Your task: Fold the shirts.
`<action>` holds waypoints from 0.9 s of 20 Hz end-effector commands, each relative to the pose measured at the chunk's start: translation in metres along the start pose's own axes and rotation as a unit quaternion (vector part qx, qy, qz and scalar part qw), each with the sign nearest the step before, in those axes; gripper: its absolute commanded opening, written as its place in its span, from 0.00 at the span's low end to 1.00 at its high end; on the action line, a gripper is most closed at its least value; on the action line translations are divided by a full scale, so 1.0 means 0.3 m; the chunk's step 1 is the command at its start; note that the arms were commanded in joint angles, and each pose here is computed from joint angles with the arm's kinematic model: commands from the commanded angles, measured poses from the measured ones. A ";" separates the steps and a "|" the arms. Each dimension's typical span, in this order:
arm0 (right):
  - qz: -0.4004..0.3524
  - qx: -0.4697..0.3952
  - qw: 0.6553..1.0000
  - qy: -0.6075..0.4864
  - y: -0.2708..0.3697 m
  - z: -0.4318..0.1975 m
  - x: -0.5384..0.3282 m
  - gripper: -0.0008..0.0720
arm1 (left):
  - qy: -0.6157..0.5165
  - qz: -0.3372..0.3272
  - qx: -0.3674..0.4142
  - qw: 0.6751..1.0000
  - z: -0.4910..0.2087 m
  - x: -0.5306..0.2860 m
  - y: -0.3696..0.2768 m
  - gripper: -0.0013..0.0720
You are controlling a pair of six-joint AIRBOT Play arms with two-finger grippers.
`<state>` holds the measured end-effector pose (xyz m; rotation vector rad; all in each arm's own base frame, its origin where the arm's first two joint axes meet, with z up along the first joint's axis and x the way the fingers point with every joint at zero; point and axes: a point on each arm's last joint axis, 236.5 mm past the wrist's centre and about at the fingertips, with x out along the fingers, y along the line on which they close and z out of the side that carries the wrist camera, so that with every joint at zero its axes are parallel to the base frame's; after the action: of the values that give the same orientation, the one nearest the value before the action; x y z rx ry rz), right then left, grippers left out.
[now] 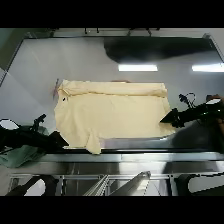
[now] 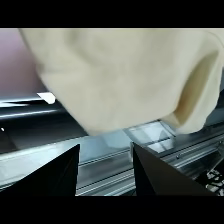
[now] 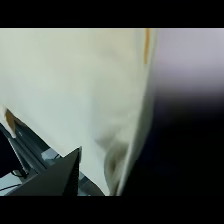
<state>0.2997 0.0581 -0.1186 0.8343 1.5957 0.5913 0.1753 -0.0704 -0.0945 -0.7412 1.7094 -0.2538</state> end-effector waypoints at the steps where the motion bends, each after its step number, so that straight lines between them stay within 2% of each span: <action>1: -0.004 -0.001 1.000 -0.028 0.002 0.049 0.009 0.47 | -0.003 -0.005 -0.015 1.000 0.037 0.064 0.036 0.48; 4: 0.001 -0.001 1.000 -0.022 0.009 0.040 0.009 0.47 | -0.045 -0.103 -0.001 0.994 0.147 0.100 -0.076 0.48; 5: 0.004 -0.001 1.000 -0.018 0.014 0.033 0.010 0.44 | -0.056 -0.136 0.004 0.989 0.175 0.105 -0.112 0.48; 6: 0.008 -0.002 1.000 -0.012 0.022 0.023 0.010 0.25 | -0.060 -0.156 0.002 0.986 0.190 0.109 -0.134 0.46; 7: 0.011 -0.002 1.000 -0.007 0.027 0.014 0.007 0.12 | -0.059 -0.172 0.002 0.983 0.195 0.113 -0.149 0.16; 8: 0.016 -0.003 1.000 -0.004 0.036 0.004 -0.005 0.03 | -0.054 -0.183 0.006 0.982 0.188 0.112 -0.162 0.05; 13: 0.023 0.037 0.998 -0.046 0.014 -0.011 -0.161 0.04 | -0.066 -0.209 0.004 0.976 0.157 -0.008 -0.179 0.05; 17: 0.031 0.063 0.997 -0.026 -0.002 -0.070 -0.191 0.05 | -0.113 -0.149 -0.010 0.982 0.134 -0.114 -0.108 0.05; 18: 0.033 0.063 0.997 -0.023 0.001 -0.073 -0.190 0.10 | -0.125 -0.148 0.001 0.981 0.129 -0.137 -0.121 0.05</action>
<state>0.2912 0.0184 -0.0854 0.9584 1.5538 0.5169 0.2349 -0.0790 -0.0669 -1.0247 1.3836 -0.4025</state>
